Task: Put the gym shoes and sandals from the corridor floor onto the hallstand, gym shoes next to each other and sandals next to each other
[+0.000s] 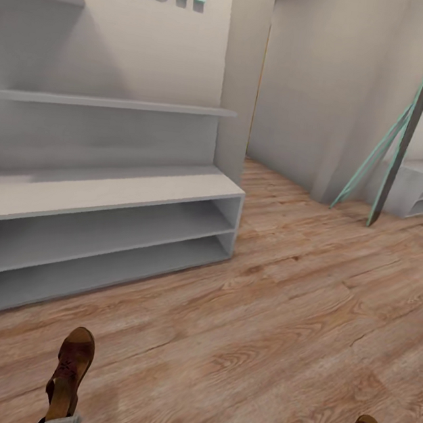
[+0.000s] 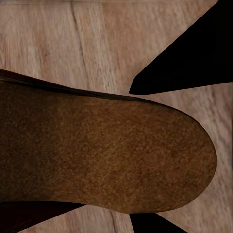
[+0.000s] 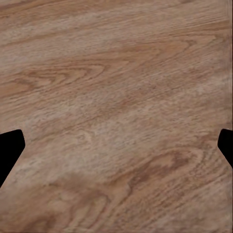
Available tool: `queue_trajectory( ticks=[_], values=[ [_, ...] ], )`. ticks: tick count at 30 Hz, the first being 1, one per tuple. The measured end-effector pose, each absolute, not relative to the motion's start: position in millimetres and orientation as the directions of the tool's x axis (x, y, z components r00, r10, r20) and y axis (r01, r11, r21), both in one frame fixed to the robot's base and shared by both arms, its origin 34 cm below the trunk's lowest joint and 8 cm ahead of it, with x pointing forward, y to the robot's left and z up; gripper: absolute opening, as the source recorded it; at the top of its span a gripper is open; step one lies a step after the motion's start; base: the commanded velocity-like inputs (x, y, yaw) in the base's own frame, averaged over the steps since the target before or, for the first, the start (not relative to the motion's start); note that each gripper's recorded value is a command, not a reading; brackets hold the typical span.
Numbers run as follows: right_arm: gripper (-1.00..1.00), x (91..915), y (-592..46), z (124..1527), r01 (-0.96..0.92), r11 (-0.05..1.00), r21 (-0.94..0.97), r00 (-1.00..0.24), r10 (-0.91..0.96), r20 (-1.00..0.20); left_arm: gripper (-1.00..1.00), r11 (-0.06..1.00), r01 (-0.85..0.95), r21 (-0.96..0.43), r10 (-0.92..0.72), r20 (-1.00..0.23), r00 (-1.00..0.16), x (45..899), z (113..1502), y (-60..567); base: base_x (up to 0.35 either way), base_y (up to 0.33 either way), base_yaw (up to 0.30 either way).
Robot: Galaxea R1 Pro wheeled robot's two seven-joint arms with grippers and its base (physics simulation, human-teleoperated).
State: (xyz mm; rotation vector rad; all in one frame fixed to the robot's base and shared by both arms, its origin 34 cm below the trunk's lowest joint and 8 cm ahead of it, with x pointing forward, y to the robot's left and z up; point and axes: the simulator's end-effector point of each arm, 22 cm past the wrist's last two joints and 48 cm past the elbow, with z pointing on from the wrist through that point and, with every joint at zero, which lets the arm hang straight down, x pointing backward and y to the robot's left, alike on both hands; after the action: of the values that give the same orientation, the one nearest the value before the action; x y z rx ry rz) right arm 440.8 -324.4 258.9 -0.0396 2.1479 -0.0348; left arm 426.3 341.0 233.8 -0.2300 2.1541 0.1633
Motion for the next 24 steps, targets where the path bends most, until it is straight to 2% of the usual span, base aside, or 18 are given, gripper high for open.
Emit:
queue_trajectory(
  ticks=[24],
  values=[
    [1.0,438.6,-325.3,255.8,-0.01,0.999,-0.04,-0.553,-0.039,-0.832,-1.0,0.974,-0.226,0.032,-0.102,-0.823,-0.558,422.9,229.9,340.8,-0.009,0.009,-0.257]
  ],
)
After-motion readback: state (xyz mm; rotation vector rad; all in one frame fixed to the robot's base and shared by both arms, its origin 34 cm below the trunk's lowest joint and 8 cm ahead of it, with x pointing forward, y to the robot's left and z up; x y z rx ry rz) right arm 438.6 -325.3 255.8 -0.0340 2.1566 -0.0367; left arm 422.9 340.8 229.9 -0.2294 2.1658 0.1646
